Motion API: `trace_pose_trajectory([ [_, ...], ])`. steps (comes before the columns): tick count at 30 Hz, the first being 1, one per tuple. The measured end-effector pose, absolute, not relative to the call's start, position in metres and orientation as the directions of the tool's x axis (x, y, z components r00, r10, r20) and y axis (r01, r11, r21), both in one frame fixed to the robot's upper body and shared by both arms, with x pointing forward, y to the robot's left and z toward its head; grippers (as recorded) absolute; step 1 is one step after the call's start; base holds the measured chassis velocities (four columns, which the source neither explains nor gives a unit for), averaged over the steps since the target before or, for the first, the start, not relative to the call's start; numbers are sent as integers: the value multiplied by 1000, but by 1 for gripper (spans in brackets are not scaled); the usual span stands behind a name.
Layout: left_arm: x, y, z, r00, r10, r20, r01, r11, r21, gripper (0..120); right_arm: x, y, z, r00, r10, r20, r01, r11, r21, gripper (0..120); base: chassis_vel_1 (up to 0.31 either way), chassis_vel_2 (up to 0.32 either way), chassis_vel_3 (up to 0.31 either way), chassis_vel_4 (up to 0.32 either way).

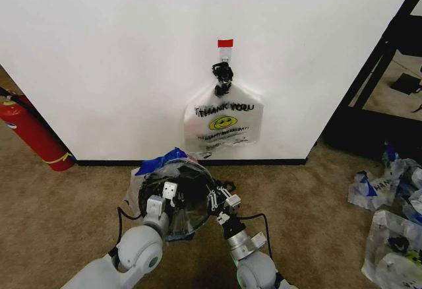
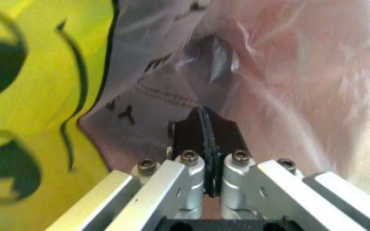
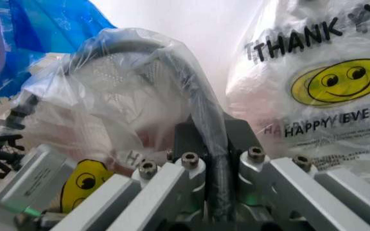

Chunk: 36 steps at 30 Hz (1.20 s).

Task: Pick up the garbage bag from the wall and place it over the trash bin.

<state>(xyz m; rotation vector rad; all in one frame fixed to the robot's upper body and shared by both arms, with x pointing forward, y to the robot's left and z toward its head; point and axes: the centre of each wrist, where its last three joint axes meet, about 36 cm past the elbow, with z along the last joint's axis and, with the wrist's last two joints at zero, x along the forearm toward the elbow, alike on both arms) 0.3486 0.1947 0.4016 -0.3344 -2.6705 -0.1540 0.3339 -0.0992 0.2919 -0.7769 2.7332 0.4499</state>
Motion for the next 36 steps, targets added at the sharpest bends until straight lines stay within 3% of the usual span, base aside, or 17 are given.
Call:
trace_pose_trajectory([
  [13, 339, 186, 397, -843, 274, 463, 322, 946, 26, 0, 336, -100, 299, -800, -479, -361, -572, 791, 216, 0, 0, 0, 0, 0],
  [18, 346, 184, 406, -866, 307, 396, 329, 944, -13, 0, 334, -100, 298, -804, -478, -355, -569, 792, 222, 0, 0, 0, 0, 0],
  [25, 337, 208, 416, -886, 286, 364, 319, 947, 32, 0, 335, -110, 286, -868, -422, -262, -479, 851, 216, 0, 0, 0, 0, 0],
  [33, 284, 211, 447, -872, 396, 287, 432, 899, 72, 0, 349, -125, 281, -909, -376, -178, -411, 876, 251, 0, 0, 0, 0, 0],
  [36, 282, 217, 448, -888, 408, 213, 445, 880, 165, 8, 352, -130, 281, -915, -369, -160, -400, 880, 256, 0, 0, 0, 0, 0],
])
